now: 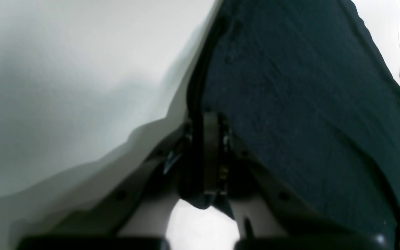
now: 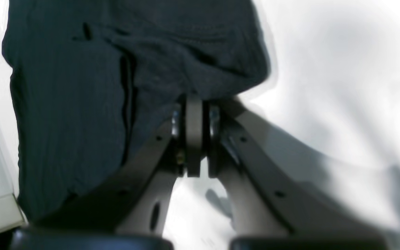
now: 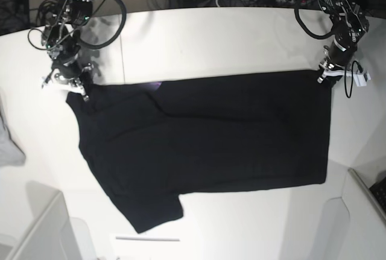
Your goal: Fold the T-shirt properly
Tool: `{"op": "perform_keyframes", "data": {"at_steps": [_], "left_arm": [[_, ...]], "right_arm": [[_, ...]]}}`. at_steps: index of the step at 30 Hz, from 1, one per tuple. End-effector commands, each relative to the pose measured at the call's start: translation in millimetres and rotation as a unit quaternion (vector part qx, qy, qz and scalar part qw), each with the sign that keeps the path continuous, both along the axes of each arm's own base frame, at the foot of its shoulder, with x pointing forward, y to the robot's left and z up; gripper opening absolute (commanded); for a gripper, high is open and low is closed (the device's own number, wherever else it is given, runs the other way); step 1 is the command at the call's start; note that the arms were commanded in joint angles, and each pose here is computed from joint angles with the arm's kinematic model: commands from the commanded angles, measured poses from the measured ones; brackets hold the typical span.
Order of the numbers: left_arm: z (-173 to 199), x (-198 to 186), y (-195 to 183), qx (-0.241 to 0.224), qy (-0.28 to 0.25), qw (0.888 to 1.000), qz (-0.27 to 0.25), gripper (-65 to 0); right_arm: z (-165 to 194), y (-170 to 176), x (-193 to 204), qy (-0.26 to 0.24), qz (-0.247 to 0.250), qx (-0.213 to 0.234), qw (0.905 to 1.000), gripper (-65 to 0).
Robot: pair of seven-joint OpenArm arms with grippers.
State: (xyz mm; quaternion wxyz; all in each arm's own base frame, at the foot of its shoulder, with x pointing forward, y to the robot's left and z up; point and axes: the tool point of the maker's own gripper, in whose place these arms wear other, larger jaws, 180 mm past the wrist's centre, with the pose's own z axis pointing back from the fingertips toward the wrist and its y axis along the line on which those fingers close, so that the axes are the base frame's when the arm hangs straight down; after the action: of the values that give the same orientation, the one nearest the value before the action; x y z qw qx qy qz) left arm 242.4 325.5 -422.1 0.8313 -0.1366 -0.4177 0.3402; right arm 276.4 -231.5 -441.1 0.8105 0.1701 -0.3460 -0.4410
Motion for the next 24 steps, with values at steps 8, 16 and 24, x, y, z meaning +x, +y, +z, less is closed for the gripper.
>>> {"op": "perform_keyframes", "data": {"at_steps": [8,16,24], "left_arm": [[4,-6,2,0.001,0.028,0.999,-0.029,-65.0],[6,-17,9,0.018,0.042,0.998,-0.038,-65.0],[14,-36,8,0.044,0.051,0.996,-0.054,-65.0]], "right_arm": [[12,-8,-3,-0.012,0.001,-0.018,0.9998,-65.0],[13,-11,-17,-0.006,0.005,-0.03,0.9995,-65.0],[23,-14,-30,-0.009,0.009,-0.049,0.9987,-65.0]]}}
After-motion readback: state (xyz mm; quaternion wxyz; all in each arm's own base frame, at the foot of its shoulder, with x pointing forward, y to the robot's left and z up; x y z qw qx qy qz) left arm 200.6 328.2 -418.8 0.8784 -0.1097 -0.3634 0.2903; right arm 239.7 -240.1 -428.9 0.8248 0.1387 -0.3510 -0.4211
